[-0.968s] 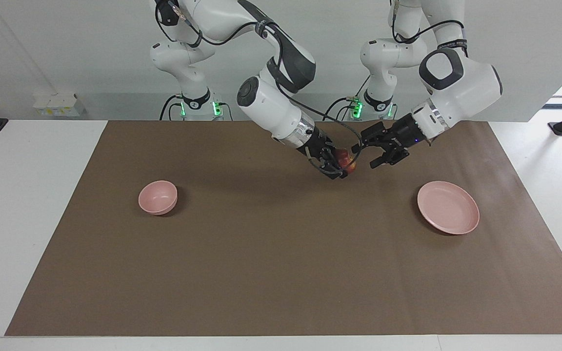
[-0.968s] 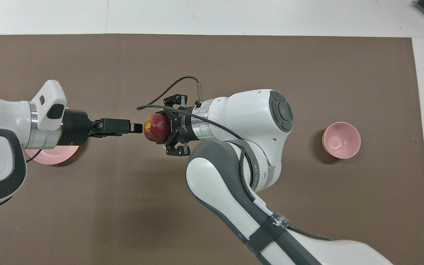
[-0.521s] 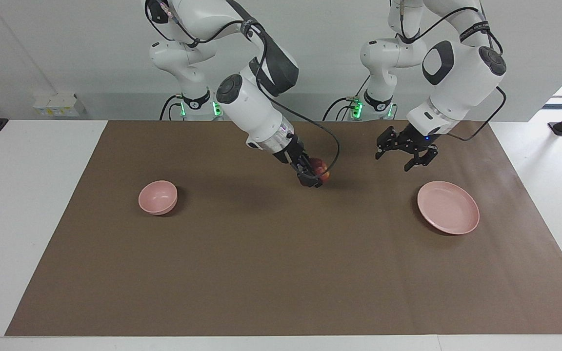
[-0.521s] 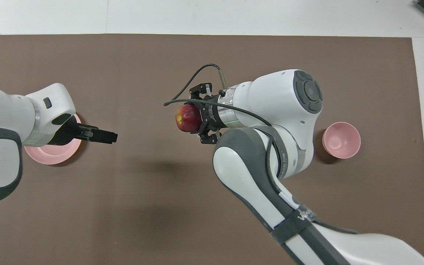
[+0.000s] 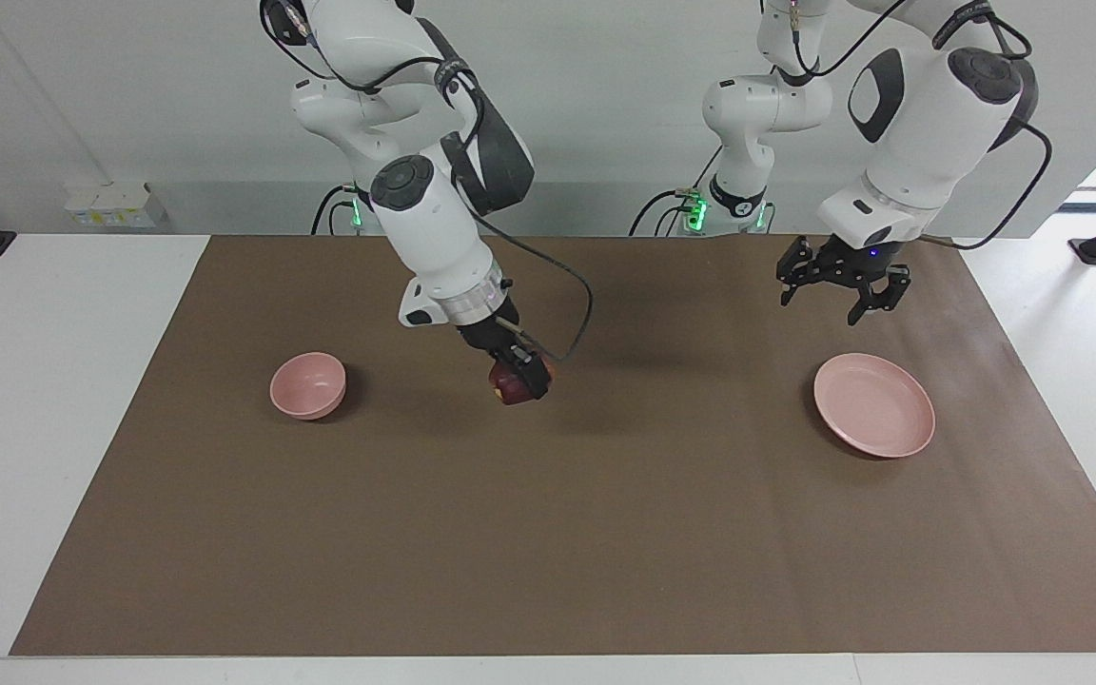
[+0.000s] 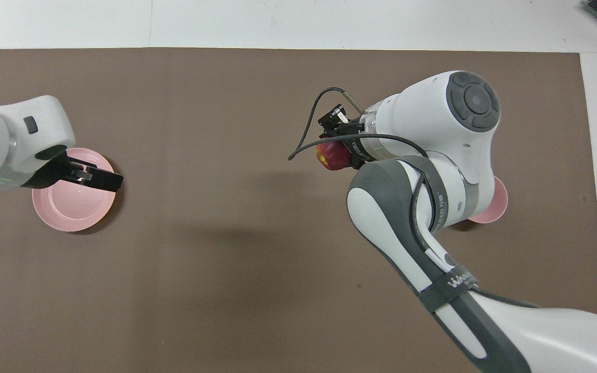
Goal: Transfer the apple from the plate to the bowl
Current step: 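Carry the apple toward the bowl while the left gripper withdraws, then lower the apple into the pink bowl and open the right gripper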
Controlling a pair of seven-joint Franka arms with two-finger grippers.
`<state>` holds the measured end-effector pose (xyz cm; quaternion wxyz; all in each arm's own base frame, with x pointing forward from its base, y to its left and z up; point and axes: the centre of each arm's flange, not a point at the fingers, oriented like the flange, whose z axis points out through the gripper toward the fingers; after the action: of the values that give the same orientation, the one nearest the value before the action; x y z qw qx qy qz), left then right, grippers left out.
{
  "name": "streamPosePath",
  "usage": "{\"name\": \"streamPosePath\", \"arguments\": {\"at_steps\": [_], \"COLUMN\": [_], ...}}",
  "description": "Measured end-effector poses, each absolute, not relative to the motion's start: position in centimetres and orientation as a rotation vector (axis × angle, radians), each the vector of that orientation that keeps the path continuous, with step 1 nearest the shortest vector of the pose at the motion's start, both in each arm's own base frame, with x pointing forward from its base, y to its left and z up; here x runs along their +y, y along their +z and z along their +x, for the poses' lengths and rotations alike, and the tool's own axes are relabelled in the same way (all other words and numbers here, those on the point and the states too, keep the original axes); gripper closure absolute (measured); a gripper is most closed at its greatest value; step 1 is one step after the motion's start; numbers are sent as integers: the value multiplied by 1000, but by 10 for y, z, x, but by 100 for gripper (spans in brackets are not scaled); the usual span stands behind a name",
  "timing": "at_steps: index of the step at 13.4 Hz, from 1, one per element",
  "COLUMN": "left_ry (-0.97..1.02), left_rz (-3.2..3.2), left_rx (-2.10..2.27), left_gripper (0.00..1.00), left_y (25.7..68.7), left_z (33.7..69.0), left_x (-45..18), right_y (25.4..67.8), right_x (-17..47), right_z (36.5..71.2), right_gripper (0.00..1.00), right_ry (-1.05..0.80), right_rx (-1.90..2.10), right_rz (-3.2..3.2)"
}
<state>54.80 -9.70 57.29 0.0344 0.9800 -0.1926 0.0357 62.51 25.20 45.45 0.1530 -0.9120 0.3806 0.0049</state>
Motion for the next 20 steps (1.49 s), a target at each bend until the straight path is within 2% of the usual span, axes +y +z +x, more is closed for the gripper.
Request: {"name": "streamPosePath", "arguments": {"at_steps": [3, 5, 8, 13, 15, 20], "left_ry": [127, 123, 103, 100, 103, 126], "left_rz": [3042, 3048, 3051, 3050, 3049, 3059], "left_rx": [-598, -583, -551, -535, -539, -495], "left_gripper": [0, 0, 0, 0, 0, 0], "left_y": [634, 651, 653, 652, 653, 661], "left_z": [543, 540, 548, 556, 556, 555], "left_x": [-87, -80, -68, -62, -63, -49], "right_y": [446, 441, 432, 401, 376, 319], "right_x": [208, 186, 121, -7, -23, -21], "right_z": [634, 635, 638, 625, 607, 573], "right_gripper": [25, 25, 25, 25, 25, 25], "right_ry": [-56, -99, 12, 159, 249, 248], "right_rx": [872, 764, 555, 561, 586, 565], "right_rz": [-2848, -3016, -3163, -3174, -3172, -3169]}}
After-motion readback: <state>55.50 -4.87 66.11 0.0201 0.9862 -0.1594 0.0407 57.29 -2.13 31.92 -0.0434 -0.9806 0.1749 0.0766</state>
